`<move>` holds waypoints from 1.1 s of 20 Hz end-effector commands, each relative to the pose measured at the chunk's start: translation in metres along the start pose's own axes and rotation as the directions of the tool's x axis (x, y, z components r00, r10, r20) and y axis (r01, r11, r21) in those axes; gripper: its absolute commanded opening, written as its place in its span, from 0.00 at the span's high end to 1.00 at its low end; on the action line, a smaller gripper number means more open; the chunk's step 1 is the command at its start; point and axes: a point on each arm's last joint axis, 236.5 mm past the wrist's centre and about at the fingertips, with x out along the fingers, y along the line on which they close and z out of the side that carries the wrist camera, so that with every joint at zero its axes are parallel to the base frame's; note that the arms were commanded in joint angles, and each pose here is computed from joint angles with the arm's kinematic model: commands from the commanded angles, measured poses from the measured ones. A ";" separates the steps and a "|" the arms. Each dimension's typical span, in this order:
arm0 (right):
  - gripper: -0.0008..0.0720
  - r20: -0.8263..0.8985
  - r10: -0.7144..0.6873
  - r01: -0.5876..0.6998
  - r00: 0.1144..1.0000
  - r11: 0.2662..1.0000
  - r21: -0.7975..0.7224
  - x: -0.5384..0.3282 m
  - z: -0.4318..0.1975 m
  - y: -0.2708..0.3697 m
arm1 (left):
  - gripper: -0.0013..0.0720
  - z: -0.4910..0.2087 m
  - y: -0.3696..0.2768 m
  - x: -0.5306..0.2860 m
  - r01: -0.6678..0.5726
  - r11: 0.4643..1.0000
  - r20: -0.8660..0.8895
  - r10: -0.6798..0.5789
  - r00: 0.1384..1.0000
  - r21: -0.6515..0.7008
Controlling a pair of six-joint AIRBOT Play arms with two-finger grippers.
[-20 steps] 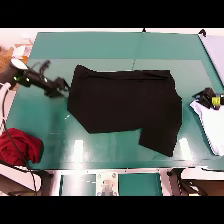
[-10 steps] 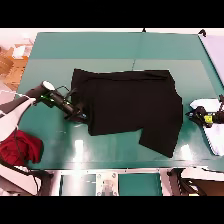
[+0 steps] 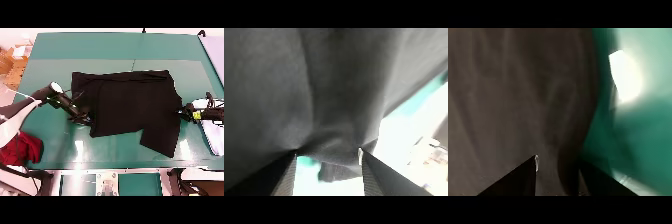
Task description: Fold the shirts.
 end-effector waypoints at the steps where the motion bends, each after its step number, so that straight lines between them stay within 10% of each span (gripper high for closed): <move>1: 0.51 -0.033 -0.060 0.059 0.998 0.997 -0.045 0.005 -0.006 -0.012 | 0.31 -0.006 -0.004 -0.043 -0.084 0.996 0.092 0.082 0.992 0.025; 4: 0.51 -0.032 -0.057 0.056 0.998 0.997 -0.044 0.005 -0.006 -0.010 | 0.29 -0.015 0.018 -0.081 -0.267 0.964 0.209 0.259 0.943 0.011; 6: 0.50 -0.039 -0.054 0.053 0.998 0.998 -0.044 0.005 -0.008 -0.010 | 0.00 -0.022 0.013 -0.080 -0.240 0.970 0.255 0.241 0.937 -0.035; 11: 0.50 -0.034 -0.039 0.038 0.999 0.999 -0.035 0.006 -0.006 -0.006 | 0.01 -0.036 -0.010 -0.011 0.009 0.994 0.330 0.028 0.943 -0.111; 16: 0.50 -0.048 -0.032 0.030 0.998 0.999 -0.034 0.006 -0.010 -0.004 | 0.01 -0.020 -0.036 0.034 -0.016 0.999 0.447 0.030 0.894 -0.035; 17: 0.50 -0.055 -0.029 0.027 0.998 0.999 -0.034 0.005 -0.011 -0.004 | 0.04 -0.019 -0.039 0.039 -0.011 0.999 0.449 0.026 0.893 -0.037; 20: 0.52 -0.068 -0.022 0.020 0.997 0.999 -0.034 0.005 -0.015 -0.002 | 0.91 -0.023 -0.037 0.045 -0.022 0.999 0.422 0.030 0.906 -0.024; 22: 0.68 -0.075 -0.018 0.016 0.997 0.999 -0.034 0.005 -0.016 -0.001 | 0.95 -0.023 -0.038 0.043 -0.025 1.000 0.419 0.026 0.908 -0.008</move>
